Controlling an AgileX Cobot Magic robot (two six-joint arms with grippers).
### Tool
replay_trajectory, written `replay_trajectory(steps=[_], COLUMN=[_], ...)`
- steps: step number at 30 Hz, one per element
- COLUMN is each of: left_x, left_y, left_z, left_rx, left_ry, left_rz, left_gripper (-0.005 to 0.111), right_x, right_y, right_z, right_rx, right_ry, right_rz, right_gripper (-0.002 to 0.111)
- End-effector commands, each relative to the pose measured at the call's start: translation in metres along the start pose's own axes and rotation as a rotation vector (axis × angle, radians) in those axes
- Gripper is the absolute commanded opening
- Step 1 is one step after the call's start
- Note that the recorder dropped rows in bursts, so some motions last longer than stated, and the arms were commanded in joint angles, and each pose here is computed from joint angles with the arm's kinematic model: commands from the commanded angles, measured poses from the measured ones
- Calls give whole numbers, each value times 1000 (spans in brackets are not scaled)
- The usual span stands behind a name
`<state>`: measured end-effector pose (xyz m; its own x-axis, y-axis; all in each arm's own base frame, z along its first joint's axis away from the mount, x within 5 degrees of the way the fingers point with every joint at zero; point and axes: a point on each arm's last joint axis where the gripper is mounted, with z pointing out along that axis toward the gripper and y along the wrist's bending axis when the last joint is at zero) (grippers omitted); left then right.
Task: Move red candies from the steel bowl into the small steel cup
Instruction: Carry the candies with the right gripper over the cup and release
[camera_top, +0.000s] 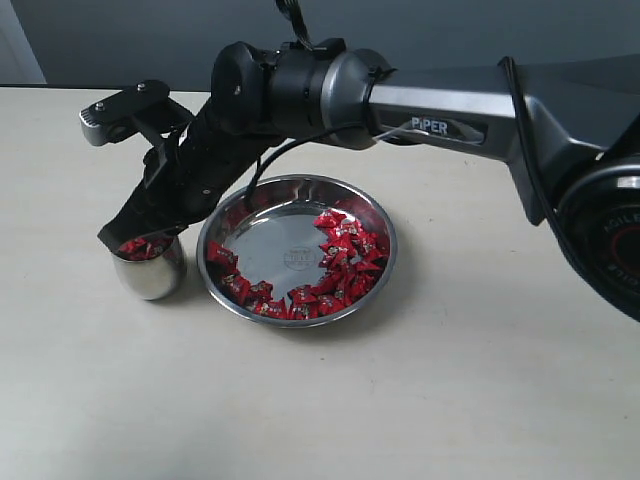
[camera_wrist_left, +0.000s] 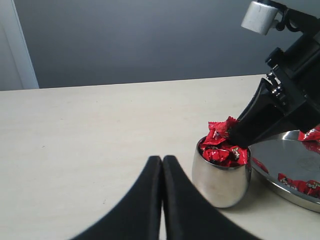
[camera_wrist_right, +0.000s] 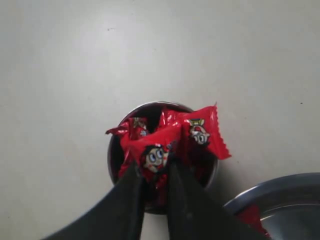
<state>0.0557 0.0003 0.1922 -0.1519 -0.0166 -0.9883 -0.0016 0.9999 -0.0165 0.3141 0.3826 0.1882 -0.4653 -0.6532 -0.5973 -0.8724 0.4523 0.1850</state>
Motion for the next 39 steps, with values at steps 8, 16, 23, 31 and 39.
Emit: replay_trajectory(steps=[8,16,23,31,39], left_x=[1,1,1,1,1], left_y=[0,0,0,0,0], left_z=[0,0,0,0,0], left_rx=[2,2,2,2,2], left_ry=[-2,-2,-2,-2,-2], left_rz=[-1,-1,-1,-1,-1], left_gripper=[0,0,0,0,0], right_x=[0,4,4,5,5], right_y=[1,-1,0,0,0], right_z=[1,8,8,8,8], right_rx=[-13,-18,-18,-21,-21], right_ry=[-6,12,14,19,19], right_rz=[1,8,-1,-9,-9], right_gripper=[15,15,15,25,35])
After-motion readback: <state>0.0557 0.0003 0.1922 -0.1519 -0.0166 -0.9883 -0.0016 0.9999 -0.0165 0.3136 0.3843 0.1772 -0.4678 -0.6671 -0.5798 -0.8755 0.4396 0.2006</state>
